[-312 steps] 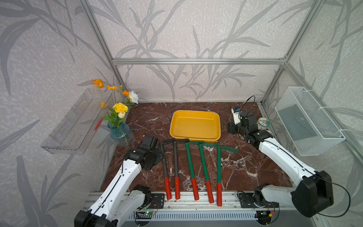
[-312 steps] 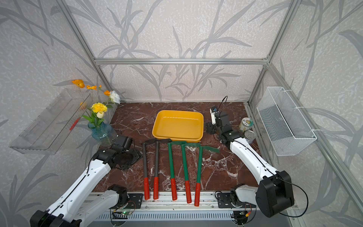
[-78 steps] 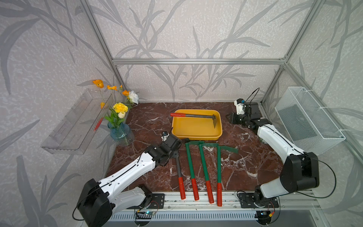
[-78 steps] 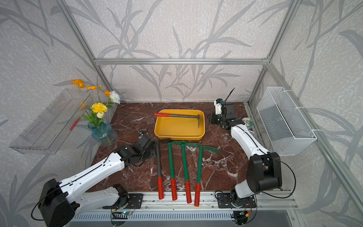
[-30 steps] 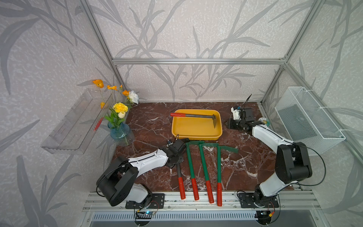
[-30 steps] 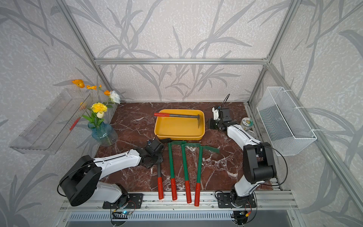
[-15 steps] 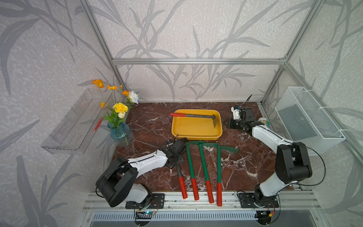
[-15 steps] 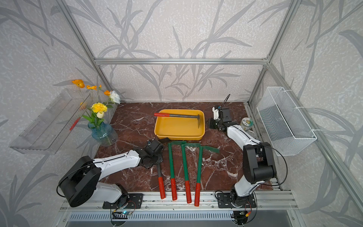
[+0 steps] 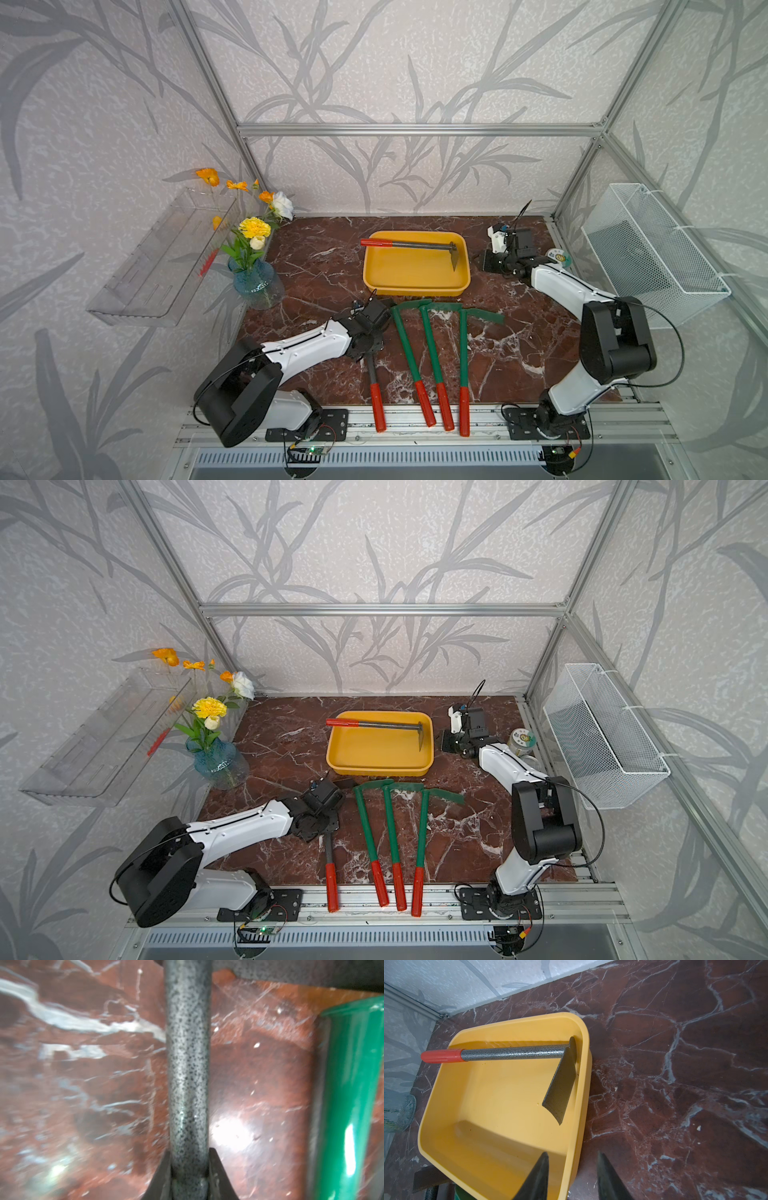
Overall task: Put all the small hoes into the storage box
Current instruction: Pick up the hoe from the center of the board.
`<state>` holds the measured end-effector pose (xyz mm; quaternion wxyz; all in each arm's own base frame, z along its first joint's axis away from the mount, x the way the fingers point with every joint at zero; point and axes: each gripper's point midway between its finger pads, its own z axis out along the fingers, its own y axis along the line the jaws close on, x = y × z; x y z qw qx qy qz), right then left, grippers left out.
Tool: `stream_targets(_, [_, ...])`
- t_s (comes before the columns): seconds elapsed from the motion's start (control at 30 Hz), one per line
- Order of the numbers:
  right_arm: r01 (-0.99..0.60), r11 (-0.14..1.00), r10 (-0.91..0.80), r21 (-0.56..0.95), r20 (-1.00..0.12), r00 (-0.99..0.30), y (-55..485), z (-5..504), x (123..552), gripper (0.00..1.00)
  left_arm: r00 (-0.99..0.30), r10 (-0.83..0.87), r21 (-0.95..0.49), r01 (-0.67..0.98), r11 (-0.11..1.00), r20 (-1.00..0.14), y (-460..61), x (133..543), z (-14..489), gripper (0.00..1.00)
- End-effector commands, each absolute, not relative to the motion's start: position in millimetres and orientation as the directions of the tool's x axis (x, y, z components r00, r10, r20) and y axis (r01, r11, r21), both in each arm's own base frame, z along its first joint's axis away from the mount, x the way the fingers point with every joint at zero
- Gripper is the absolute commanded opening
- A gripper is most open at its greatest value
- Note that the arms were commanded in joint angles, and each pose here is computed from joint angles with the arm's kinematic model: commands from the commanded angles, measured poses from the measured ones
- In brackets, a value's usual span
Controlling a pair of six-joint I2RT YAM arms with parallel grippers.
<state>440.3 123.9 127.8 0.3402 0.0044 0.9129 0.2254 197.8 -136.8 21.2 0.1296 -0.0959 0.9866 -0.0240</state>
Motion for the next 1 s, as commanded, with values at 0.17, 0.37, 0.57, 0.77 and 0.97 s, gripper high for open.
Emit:
stream_targets(0.17, [-0.157, 0.896, 0.141, 0.416, -0.601, -0.787, 126.1, 123.5, 446.6, 0.39, -0.970, 0.089, 0.184, 0.047, 0.982, -0.228, -113.6, 173.1, 76.7, 0.00])
stream_targets(0.37, [-0.162, 0.886, 0.138, 0.435, -0.579, -0.804, 131.2, 114.2, 447.6, 0.39, -0.925, 0.111, 0.263, 0.013, 0.965, -0.362, -102.2, 197.7, 116.3, 0.00])
stream_targets(0.57, [-0.171, 0.883, 0.130, 0.438, -0.576, -0.807, 133.4, 113.2, 447.2, 0.39, -0.837, 0.066, 0.205, -0.055, 0.977, -0.542, -109.0, 226.4, 153.6, 0.00])
stream_targets(0.77, [-0.173, 0.882, 0.128, 0.438, -0.577, -0.807, 133.4, 115.4, 444.9, 0.39, -0.719, 0.250, 0.312, 0.049, 0.949, -0.648, -118.6, 274.7, 218.5, 0.00])
stream_targets(0.97, [-0.165, 0.874, 0.145, 0.457, -0.570, -0.809, 133.8, 113.6, 439.8, 0.39, -0.644, 0.477, 0.419, 0.255, 0.871, -0.598, -141.4, 327.9, 252.6, 0.00])
